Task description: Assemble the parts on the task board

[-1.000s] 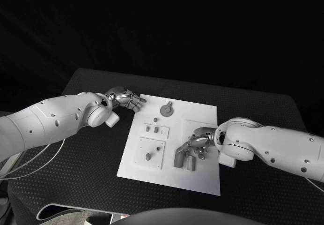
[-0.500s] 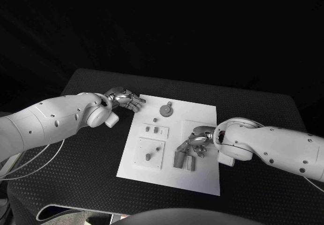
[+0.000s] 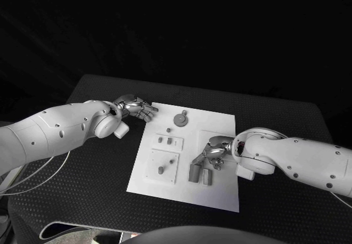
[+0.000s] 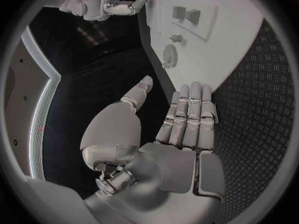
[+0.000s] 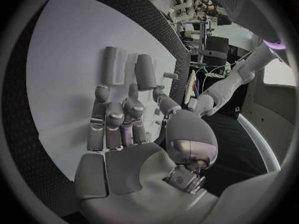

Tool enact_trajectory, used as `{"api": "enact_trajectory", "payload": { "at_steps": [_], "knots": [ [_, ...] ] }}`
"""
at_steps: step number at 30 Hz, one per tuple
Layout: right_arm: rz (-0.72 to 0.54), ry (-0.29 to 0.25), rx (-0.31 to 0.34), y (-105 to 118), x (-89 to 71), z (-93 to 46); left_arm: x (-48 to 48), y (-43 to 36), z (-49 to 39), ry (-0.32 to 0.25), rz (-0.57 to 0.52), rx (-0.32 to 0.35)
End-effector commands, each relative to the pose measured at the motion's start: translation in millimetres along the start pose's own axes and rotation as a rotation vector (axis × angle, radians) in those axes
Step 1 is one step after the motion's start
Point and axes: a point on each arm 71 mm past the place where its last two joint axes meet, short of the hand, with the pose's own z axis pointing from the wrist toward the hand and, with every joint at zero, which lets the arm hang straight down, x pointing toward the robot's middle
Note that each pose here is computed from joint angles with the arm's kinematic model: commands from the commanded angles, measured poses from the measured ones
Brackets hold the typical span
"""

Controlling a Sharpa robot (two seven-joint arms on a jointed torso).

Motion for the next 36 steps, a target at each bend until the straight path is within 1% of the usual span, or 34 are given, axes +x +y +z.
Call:
{"api": "enact_trajectory", "payload": {
  "at_steps": [1, 3, 5, 8, 11, 14, 18, 22, 28, 32, 36],
  "knots": [
    [-0.032, -0.083, -0.045, 2, -4.4, -1.3, 2.0, -1.2, 0.3, 0.017, 0.002, 0.005],
    [-0.027, -0.105, -0.050, 2, -5.8, -2.7, 1.9, -1.1, 0.3, 0.017, 0.002, 0.005],
    [-0.028, -0.111, -0.052, 1, -5.7, -4.8, 1.9, -1.1, 0.2, 0.017, 0.002, 0.005],
    [-0.055, -0.093, -0.040, -1, -3.1, -8.1, 1.6, -0.9, 0.0, 0.017, 0.002, 0.005],
    [-0.077, -0.089, -0.030, -1, -1.6, -9.9, 1.6, -0.9, -0.1, 0.017, 0.002, 0.005],
    [-0.146, -0.081, -0.027, 1, 1.6, -11.9, 1.9, -1.0, 0.0, 0.018, 0.002, 0.005],
    [-0.208, -0.079, -0.029, 5, 7.9, -13.5, 1.4, -0.6, -0.4, 0.017, 0.002, 0.004],
    [-0.250, -0.092, -0.025, 6, 10.4, -13.9, 1.2, -0.5, -0.6, 0.018, 0.002, 0.004],
    [-0.319, -0.135, 0.000, 7, 10.3, -12.4, 1.9, -0.7, -0.6, 0.021, 0.002, 0.003],
    [-0.344, -0.154, 0.012, 8, 12.2, -10.3, 2.0, -0.6, -0.6, 0.022, 0.003, 0.003],
    [-0.342, -0.175, 0.020, 9, 13.8, -7.4, 2.1, -0.6, -0.6, 0.023, 0.003, 0.002]
  ]
}}
